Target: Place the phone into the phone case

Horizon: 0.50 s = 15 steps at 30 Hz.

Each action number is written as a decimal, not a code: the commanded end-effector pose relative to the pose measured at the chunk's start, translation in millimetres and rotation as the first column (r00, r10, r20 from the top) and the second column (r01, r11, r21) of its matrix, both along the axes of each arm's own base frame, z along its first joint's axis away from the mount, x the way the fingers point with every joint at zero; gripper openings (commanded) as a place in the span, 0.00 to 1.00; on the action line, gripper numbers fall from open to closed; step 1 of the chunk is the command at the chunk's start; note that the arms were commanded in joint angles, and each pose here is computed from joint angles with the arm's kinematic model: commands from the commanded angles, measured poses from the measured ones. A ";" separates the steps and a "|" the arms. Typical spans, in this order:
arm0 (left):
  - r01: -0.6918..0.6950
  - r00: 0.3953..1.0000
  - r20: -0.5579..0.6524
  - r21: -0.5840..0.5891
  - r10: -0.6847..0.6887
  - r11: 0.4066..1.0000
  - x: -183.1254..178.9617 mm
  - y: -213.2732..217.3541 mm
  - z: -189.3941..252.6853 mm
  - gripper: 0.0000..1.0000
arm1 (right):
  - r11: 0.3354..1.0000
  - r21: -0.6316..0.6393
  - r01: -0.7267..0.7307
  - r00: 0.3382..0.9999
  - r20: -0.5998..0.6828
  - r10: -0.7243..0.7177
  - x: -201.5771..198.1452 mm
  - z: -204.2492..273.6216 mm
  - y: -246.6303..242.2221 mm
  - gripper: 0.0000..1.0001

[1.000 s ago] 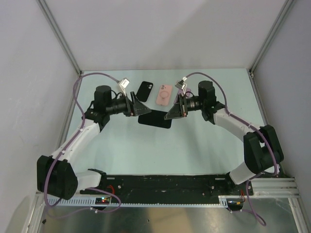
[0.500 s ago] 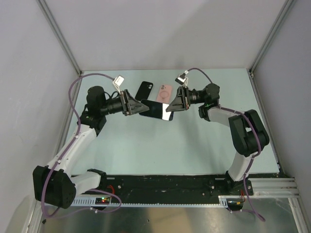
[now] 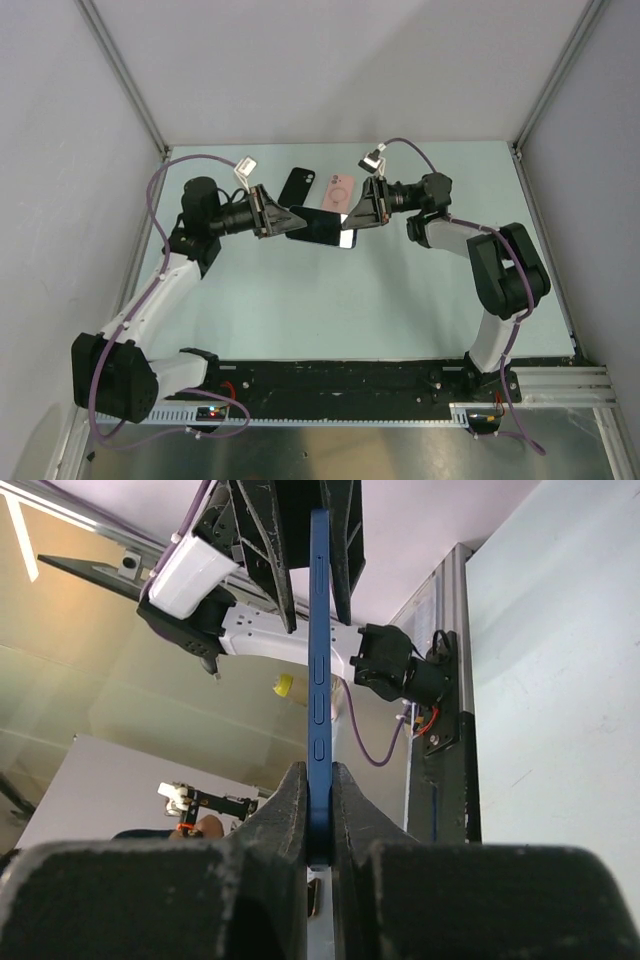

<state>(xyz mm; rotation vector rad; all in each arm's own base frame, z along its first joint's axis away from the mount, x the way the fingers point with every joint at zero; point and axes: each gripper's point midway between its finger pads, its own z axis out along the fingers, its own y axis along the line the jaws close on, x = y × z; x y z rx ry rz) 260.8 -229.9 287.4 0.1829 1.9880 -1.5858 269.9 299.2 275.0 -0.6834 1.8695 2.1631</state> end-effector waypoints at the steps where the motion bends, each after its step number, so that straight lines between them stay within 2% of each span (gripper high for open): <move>1: 0.046 0.999 0.004 -0.026 -0.046 0.999 -5.0 -5.8 5.8 0.30 | 0.997 0.081 -0.013 0.982 0.189 -0.002 -3.5 16.9 5.4 0.00; 5: 0.043 0.999 -0.019 -0.023 -0.043 0.999 -2.8 -7.7 0.3 0.19 | 0.997 0.081 -0.011 0.982 0.188 -0.004 -1.0 15.7 7.0 0.00; 7: 0.037 0.999 -0.024 -0.022 -0.037 0.999 -1.7 -7.8 -1.0 0.09 | 0.997 0.082 -0.006 0.982 0.188 -0.009 0.9 15.3 6.2 0.00; 9: 0.024 0.999 -0.032 -0.021 -0.025 0.999 0.2 -7.6 -2.6 0.02 | 0.997 0.077 0.004 0.983 0.180 -0.018 4.2 14.4 4.6 0.04; 11: 0.003 0.999 -0.039 -0.019 -0.003 1.000 3.6 -6.7 -3.5 0.01 | 0.997 0.072 0.025 0.985 0.167 -0.037 10.0 13.6 2.4 0.24; 14: -0.054 0.998 -0.037 -0.018 0.053 0.998 10.9 -1.8 -1.0 0.00 | 0.995 0.059 0.078 0.986 0.142 -0.085 21.7 10.7 -1.2 0.59; 15: -0.074 0.997 -0.030 -0.017 0.074 0.997 13.2 0.8 0.1 0.00 | 0.993 0.045 0.105 0.985 0.134 -0.110 26.9 8.9 -3.0 0.67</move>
